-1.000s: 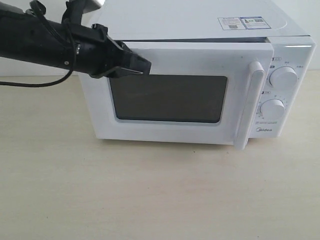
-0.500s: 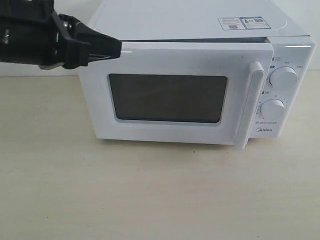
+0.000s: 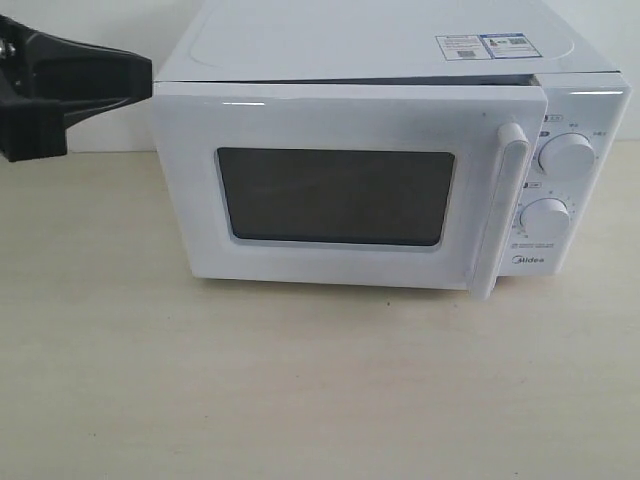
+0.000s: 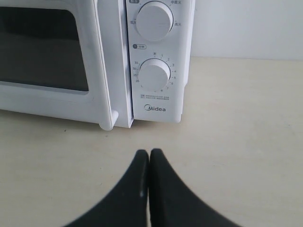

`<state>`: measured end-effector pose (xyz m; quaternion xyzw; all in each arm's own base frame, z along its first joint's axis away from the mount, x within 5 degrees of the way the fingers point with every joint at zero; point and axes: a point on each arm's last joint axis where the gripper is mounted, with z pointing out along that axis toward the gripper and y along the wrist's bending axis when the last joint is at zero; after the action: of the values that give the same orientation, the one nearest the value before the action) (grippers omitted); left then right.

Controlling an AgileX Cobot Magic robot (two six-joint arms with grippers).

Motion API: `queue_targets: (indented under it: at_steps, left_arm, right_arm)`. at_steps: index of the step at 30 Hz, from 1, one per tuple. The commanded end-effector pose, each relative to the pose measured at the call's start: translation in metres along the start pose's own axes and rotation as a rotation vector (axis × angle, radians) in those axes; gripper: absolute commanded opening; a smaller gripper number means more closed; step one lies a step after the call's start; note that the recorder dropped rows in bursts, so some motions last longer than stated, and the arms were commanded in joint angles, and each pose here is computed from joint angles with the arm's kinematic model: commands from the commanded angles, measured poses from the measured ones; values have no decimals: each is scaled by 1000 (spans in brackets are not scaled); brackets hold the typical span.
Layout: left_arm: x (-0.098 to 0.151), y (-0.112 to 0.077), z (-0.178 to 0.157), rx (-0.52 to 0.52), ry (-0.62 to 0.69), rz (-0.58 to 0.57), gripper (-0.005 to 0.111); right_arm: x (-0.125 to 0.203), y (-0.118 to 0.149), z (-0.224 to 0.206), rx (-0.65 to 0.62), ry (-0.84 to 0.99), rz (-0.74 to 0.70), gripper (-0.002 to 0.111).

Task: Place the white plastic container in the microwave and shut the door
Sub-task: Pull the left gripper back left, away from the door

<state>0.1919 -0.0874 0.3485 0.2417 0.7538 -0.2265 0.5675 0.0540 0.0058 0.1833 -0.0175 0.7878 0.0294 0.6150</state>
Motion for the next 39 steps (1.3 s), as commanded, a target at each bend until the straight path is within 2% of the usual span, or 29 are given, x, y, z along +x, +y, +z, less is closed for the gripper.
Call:
queue_targets:
  at_steps: [1,39]
  left_arm:
    - [2,-3,-11,-23,-27,9,4]
    - [9,3,-7,-66,-14,28,4]
  right_arm:
    - [-1,0,0,5,-15,-1,0]
    - [-3,0,0,5,-34,6,0]
